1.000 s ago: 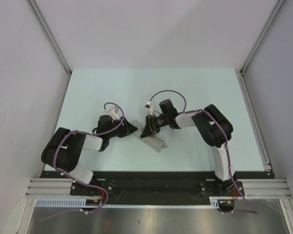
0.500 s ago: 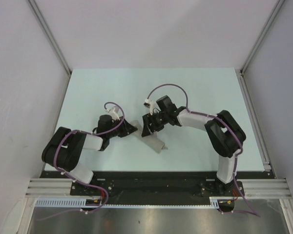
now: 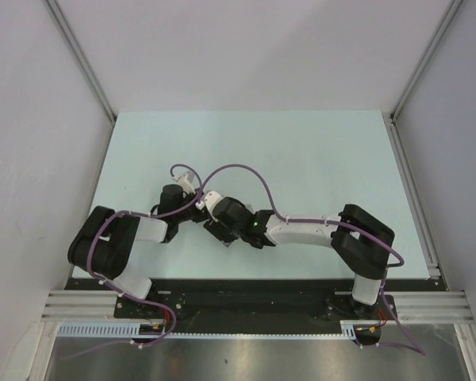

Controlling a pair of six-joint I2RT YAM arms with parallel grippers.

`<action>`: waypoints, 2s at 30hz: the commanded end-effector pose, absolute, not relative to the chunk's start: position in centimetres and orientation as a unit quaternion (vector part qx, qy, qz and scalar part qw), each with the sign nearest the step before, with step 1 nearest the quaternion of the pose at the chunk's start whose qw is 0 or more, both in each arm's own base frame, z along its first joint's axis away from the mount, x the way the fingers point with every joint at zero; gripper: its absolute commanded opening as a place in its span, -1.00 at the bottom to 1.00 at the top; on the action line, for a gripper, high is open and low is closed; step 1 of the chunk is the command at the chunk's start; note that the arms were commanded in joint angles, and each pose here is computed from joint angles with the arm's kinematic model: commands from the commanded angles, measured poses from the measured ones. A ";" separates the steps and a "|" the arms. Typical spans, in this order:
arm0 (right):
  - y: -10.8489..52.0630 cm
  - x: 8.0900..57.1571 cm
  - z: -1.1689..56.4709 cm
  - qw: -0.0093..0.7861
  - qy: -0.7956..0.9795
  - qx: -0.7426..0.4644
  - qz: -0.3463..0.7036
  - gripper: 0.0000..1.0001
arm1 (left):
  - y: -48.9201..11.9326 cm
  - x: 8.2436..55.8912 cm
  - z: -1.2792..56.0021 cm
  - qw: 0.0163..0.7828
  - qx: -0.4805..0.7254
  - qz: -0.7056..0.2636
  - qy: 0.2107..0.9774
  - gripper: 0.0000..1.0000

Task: Fold the napkin, place the utensils inside, and roll it up
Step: Roll the napkin with the utensil

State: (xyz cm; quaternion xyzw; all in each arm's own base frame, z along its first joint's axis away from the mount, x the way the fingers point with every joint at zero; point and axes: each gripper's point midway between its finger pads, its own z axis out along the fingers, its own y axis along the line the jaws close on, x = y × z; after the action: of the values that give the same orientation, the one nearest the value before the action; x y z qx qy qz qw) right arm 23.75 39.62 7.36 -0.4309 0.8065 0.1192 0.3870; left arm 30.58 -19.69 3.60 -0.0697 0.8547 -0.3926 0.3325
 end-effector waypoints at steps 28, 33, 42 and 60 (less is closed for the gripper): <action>34.7 27.4 -1.9 0.313 0.857 -0.408 0.038 0.08 | -20.1 32.3 8.0 0.371 -0.055 -0.404 0.835 0.35; 33.7 27.4 -3.1 0.284 0.874 -0.392 0.049 0.08 | -19.0 33.0 8.4 0.382 -0.066 -0.388 0.836 0.48; 34.0 25.5 -3.4 0.184 0.894 -0.355 0.201 -0.27 | -16.0 33.3 7.9 0.396 -0.100 -0.354 0.841 0.58; 36.8 22.8 0.4 0.030 0.826 -0.283 0.486 -0.46 | -18.2 31.6 7.4 0.384 -0.075 -0.427 0.815 0.59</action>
State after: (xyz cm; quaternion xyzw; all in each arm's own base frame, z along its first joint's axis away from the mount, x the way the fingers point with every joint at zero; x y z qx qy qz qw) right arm 28.07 37.62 2.69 -0.3087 0.8207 0.4518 0.1645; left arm 31.34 -16.99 6.29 -0.0921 0.8353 -0.3917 0.3747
